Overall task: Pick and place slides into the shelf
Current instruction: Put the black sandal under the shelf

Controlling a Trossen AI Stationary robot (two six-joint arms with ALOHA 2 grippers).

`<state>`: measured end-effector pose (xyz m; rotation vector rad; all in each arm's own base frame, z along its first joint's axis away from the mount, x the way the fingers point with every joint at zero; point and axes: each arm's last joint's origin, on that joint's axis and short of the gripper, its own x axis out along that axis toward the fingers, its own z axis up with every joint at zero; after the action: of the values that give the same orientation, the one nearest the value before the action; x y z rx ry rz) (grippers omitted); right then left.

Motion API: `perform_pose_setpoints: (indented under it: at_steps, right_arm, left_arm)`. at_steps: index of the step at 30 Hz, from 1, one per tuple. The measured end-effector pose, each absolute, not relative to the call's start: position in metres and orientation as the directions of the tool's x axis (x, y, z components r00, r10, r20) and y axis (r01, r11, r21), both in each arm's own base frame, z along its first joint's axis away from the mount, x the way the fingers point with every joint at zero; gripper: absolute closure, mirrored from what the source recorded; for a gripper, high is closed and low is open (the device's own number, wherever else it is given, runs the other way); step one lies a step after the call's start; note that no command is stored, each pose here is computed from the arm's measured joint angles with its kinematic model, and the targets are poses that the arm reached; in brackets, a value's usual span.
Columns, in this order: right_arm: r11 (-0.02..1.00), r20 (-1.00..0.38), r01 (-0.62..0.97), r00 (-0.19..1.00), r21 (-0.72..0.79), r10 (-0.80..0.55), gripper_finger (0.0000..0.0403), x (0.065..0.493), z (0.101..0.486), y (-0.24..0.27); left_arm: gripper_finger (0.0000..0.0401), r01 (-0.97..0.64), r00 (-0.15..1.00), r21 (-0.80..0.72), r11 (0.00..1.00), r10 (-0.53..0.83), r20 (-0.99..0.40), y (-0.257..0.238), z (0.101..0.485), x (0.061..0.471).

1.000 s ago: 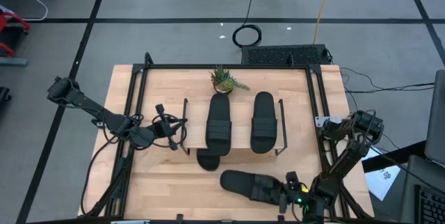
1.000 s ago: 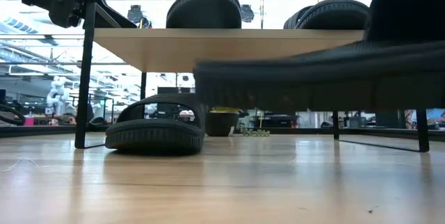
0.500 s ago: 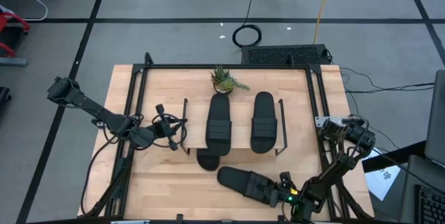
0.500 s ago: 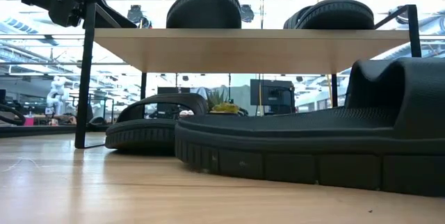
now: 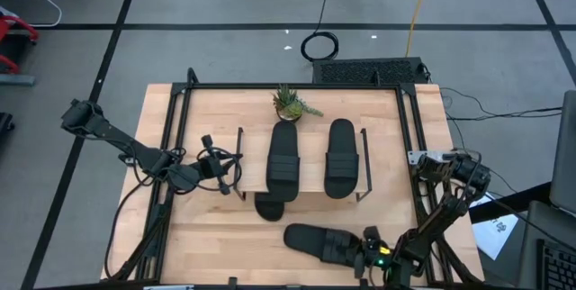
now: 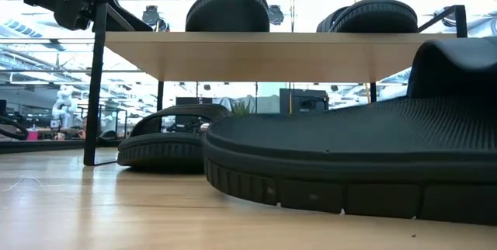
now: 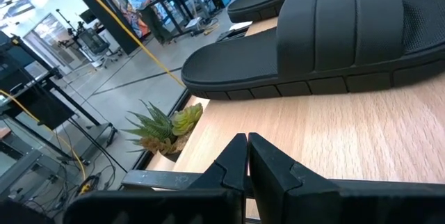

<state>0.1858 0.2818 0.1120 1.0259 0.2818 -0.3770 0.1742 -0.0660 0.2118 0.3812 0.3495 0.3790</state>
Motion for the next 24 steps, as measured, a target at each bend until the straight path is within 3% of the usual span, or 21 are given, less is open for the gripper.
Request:
perform_pose_setpoints:
  at_steps: [10,20,24]
  right_arm:
    - [0.529,-0.434,0.421,0.894,0.737,-0.107,0.0384,0.183,0.115,0.286]
    - [0.457,-0.551,0.494,0.834,0.740,-0.009,0.0261,0.175,0.126,0.272]
    - [0.464,-0.594,0.516,0.804,0.720,0.026,0.0231,0.171,0.144,0.264]
  left_arm:
    - [0.0377,-0.258,0.885,0.434,0.863,0.392,-0.252,-0.072,0.212,0.172]
    - [0.0377,-0.257,0.886,0.432,0.864,0.389,-0.251,-0.072,0.212,0.172]
    - [0.0377,-0.256,0.886,0.433,0.864,0.389,-0.252,-0.072,0.212,0.172]
